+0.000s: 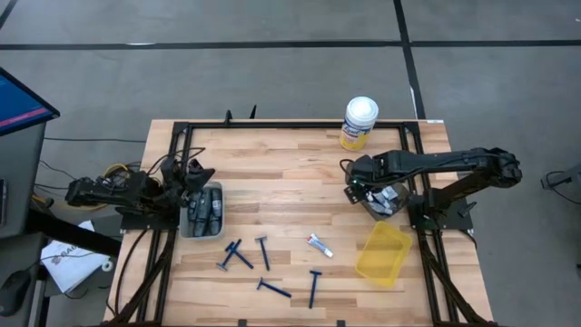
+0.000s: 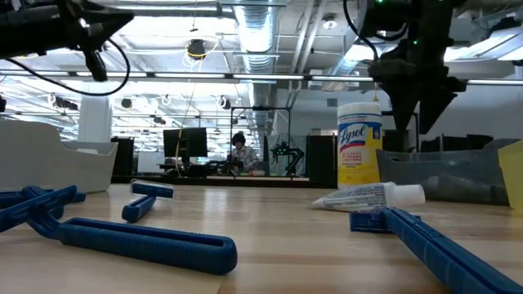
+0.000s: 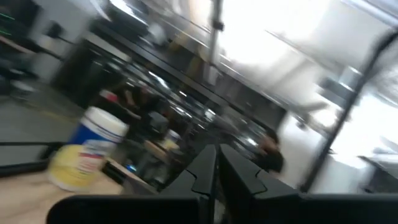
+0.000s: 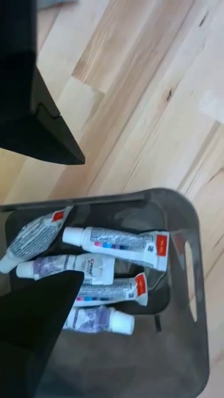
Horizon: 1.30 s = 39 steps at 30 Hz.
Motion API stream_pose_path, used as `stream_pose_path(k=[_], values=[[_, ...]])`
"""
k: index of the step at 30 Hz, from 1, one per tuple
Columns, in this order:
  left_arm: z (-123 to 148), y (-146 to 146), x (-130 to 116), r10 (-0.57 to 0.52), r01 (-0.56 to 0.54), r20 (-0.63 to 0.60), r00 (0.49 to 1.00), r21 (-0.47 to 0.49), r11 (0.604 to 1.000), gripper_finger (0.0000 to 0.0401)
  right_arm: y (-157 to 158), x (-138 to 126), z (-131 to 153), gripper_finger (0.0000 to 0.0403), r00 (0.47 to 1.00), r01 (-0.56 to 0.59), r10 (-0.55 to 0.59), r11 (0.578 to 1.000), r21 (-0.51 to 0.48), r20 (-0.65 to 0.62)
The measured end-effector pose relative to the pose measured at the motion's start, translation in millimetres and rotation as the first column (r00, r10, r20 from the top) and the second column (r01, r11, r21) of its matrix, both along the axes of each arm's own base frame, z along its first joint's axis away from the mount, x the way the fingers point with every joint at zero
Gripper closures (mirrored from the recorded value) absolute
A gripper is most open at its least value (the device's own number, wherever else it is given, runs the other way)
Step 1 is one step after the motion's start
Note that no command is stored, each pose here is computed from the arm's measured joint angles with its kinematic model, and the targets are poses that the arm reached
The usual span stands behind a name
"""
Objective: Pick & Place Travel size toiletries
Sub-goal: Put the white toothpaste into the black bin
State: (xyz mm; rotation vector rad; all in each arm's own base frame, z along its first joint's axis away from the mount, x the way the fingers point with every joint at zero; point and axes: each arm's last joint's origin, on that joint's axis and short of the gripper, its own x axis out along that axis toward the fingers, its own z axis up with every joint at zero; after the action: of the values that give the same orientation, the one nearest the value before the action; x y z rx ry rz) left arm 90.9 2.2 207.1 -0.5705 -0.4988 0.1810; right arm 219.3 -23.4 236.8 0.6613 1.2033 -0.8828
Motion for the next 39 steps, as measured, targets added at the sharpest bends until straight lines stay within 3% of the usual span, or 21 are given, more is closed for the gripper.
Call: stream_pose_path(k=[5, 9, 16, 27, 30, 33, 36, 39], values=[[0.6, 6.9, -5.4, 0.223, -0.221, 0.006, 0.975, -0.115, 0.968, 0.0388, 6.0, 3.5, 0.4, 0.0117, 0.999, -0.027, 0.027, 1.0, -0.005, 0.03], [-2.0, 9.7, -6.4, 0.328, -0.329, -0.032, 0.944, -0.159, 0.931, 0.0388, 13.6, 12.7, 2.3, 0.0117, 0.99, -0.061, 0.062, 0.998, -0.013, 0.124], [-2.4, 9.9, -5.9, 0.339, -0.341, -0.04, 0.94, -0.162, 0.926, 0.0388, 25.3, 24.9, 6.3, 0.0117, 0.961, -0.107, 0.11, 0.994, -0.023, 0.253], [-0.5, 9.7, -6.2, 0.326, -0.324, -0.017, 0.945, -0.167, 0.931, 0.0388, 29.1, 27.4, 7.4, 0.0117, 0.952, -0.111, 0.112, 0.994, -0.021, 0.283], [-1.8, 6.6, -3.3, 0.221, -0.222, -0.024, 0.975, -0.107, 0.969, 0.0388, 32.3, 27.4, 7.4, 0.0117, 0.951, -0.12, 0.121, 0.993, -0.019, 0.285], [-4.4, 0.3, 1.0, 0.013, -0.013, -0.049, 0.999, -0.004, 1.0, 0.0388, 33.6, 27.6, 7.6, 0.0117, 0.95, -0.116, 0.115, 0.993, -0.015, 0.29], [-5.8, -7.3, 3.1, -0.224, 0.231, -0.074, 0.972, 0.096, 0.968, 0.0388, 33.6, 27.8, 7.6, 0.0117, 0.95, -0.109, 0.108, 0.994, -0.012, 0.294], [-3.5, -11.1, 1.5, -0.343, 0.348, -0.059, 0.938, 0.15, 0.926, 0.0388, 33.6, 28.5, 8.0, 0.0117, 0.947, -0.108, 0.107, 0.994, -0.013, 0.302]])
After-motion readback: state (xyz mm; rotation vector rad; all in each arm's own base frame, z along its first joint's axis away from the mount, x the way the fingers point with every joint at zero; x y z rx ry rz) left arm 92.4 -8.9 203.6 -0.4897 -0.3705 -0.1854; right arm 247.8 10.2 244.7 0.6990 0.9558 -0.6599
